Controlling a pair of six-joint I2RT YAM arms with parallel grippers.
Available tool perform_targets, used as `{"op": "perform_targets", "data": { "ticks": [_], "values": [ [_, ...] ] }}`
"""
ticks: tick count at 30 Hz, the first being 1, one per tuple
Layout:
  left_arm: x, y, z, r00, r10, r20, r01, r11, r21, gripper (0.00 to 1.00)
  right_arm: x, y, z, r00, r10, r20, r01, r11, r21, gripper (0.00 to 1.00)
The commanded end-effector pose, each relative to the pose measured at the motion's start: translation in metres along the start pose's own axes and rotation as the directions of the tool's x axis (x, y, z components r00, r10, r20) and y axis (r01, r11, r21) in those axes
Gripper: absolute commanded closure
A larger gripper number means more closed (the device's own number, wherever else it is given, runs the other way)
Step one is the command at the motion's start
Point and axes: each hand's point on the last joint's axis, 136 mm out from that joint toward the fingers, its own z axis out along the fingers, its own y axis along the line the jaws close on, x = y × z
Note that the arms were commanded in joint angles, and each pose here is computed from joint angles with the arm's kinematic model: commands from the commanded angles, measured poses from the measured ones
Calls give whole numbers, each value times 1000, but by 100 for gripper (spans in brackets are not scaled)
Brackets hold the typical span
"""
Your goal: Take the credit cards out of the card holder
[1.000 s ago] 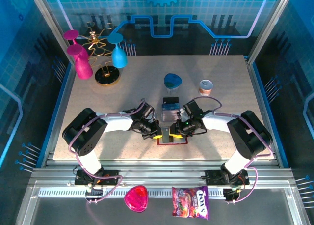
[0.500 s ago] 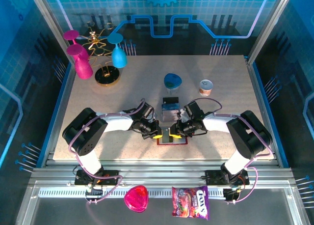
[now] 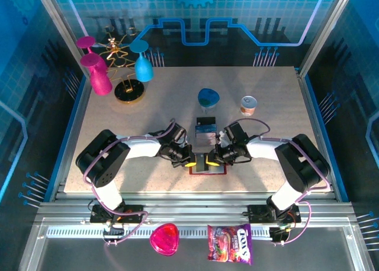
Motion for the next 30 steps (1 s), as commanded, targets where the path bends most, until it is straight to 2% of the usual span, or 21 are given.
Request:
{"op": "perform_targets", "data": {
  "ticks": [1,18,30],
  "values": [
    [8,26,6,999,-39,-31,35,995,-96,98,3,-6,-8,1000,4,3,-4,1000,5,91],
    [7,24,6,999,-40,-34,37,996,-82,98,3,-22,-41,999,-24,26,21,993,112,92],
    [7,22,7,999,-35,-34,32,997,-70,98,2,-18,-46,999,-31,37,26,992,121,92]
  ]
}}
